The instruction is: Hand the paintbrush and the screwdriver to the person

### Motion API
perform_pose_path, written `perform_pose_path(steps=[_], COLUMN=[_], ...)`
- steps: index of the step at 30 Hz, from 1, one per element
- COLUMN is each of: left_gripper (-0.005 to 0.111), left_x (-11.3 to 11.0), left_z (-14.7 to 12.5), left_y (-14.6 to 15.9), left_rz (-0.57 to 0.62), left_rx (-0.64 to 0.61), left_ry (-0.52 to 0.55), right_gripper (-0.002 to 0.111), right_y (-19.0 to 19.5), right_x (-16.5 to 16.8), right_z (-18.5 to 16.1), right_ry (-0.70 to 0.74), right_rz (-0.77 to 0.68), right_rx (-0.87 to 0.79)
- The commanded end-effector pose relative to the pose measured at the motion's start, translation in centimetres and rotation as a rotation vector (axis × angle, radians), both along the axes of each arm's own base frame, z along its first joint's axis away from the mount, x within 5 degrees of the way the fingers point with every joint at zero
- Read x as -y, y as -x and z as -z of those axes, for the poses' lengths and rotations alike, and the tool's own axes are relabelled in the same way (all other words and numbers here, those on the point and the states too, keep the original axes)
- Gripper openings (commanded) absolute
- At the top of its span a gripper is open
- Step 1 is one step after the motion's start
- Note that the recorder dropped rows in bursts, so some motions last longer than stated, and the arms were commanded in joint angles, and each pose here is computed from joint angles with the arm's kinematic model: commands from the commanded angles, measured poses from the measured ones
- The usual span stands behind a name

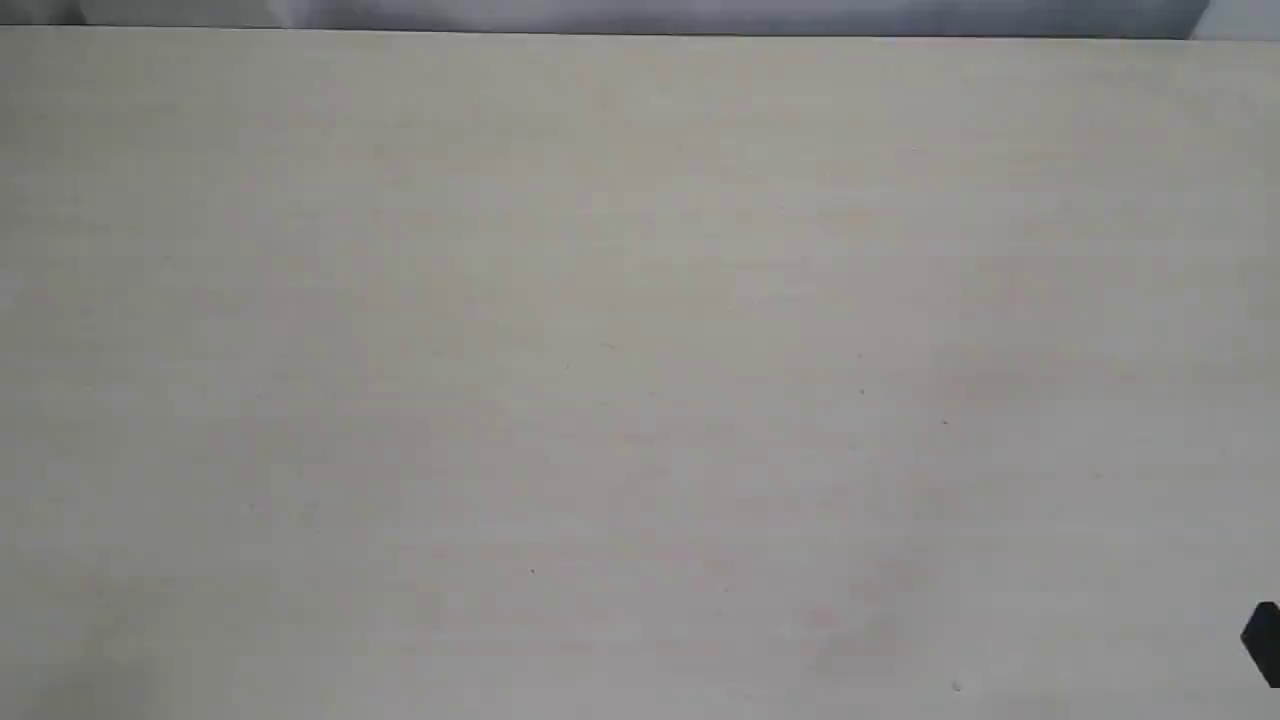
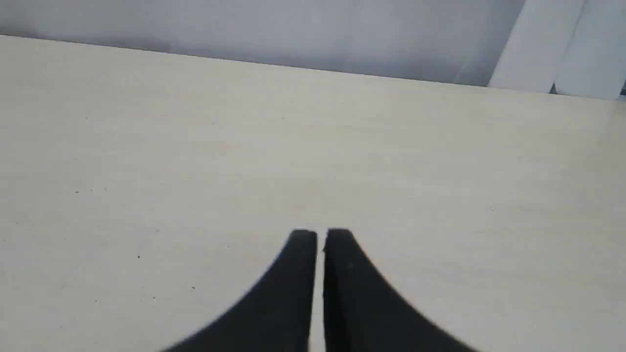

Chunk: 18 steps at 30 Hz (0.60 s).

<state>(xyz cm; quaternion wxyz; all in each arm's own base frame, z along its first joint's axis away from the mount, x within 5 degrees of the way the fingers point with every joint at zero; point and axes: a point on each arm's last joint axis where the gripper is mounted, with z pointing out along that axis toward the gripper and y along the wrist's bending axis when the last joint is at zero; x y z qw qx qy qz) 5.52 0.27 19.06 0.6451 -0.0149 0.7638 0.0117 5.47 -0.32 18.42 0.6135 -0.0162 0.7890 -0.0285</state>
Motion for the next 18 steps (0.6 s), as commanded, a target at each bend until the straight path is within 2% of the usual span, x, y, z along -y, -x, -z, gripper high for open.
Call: perform_pose_path(steps=[1, 18], left_gripper=[0.0, 0.0], left_x=[0.06, 0.06], left_z=[0.01, 0.01], left_y=[0.0, 0.0], left_rz=[0.009, 0.009], left_rx=[0.006, 0.006], left_ry=[0.005, 0.005], right_gripper=[0.005, 0.005], right_y=[0.08, 0.19], right_x=[0.06, 0.25], right_z=[0.11, 0.37], right_ry=[0.015, 0.045], right_rz=[0.004, 0.028], right_rx=[0.0, -0.03])
